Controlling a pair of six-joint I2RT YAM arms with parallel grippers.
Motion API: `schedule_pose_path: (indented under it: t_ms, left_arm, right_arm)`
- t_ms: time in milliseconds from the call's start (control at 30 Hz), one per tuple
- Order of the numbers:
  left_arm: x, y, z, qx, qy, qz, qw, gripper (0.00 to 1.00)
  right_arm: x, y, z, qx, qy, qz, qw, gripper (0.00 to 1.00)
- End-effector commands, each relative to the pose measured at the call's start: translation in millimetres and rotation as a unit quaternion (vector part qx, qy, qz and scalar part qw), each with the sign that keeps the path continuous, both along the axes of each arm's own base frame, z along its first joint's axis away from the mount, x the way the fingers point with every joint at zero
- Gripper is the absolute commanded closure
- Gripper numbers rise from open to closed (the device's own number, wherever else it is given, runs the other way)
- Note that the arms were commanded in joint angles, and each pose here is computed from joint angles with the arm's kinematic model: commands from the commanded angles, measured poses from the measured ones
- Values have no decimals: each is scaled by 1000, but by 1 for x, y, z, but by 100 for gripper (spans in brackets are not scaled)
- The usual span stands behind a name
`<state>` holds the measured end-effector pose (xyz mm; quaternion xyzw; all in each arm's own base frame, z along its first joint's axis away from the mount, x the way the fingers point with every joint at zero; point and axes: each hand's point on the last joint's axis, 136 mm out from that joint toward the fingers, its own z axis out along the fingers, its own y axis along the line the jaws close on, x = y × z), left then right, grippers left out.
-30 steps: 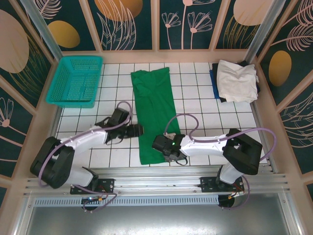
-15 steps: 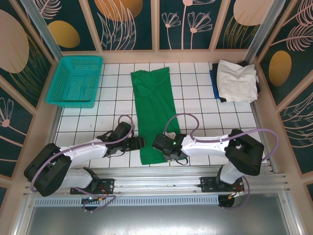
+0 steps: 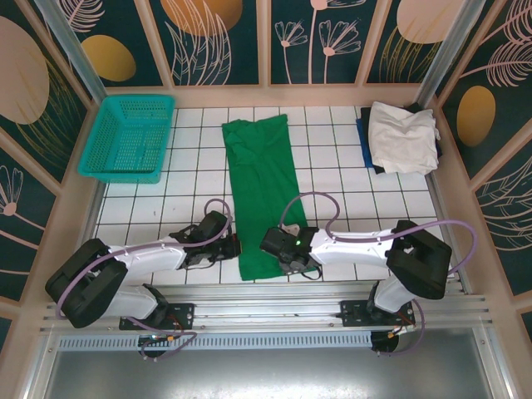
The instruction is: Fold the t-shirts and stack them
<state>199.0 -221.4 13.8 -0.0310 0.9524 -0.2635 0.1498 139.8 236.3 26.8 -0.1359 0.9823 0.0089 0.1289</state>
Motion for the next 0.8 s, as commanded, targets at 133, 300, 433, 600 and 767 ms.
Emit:
schedule_pose_path:
  t_ms: [133,300,433,600,767]
  left_arm:
    - [-6,14,-2,33,5,5,999,100]
    - [-5,17,-1,40,2,11,999,100]
    - [-5,18,-3,45,4,13,999,100]
    - [-4,19,-2,48,1,14,999,100]
    - [-4,21,-5,57,4,14,998,100]
  right_arm:
    - [-2,-18,0,-10,2,-7,1000,90]
    - [-4,-15,-5,-1,8,1,1000,81]
    - [-3,-14,-8,-4,8,0,1000,73]
    - [0,-4,-4,11,4,5,1000,71]
    - [4,7,-5,20,3,13,1000,71]
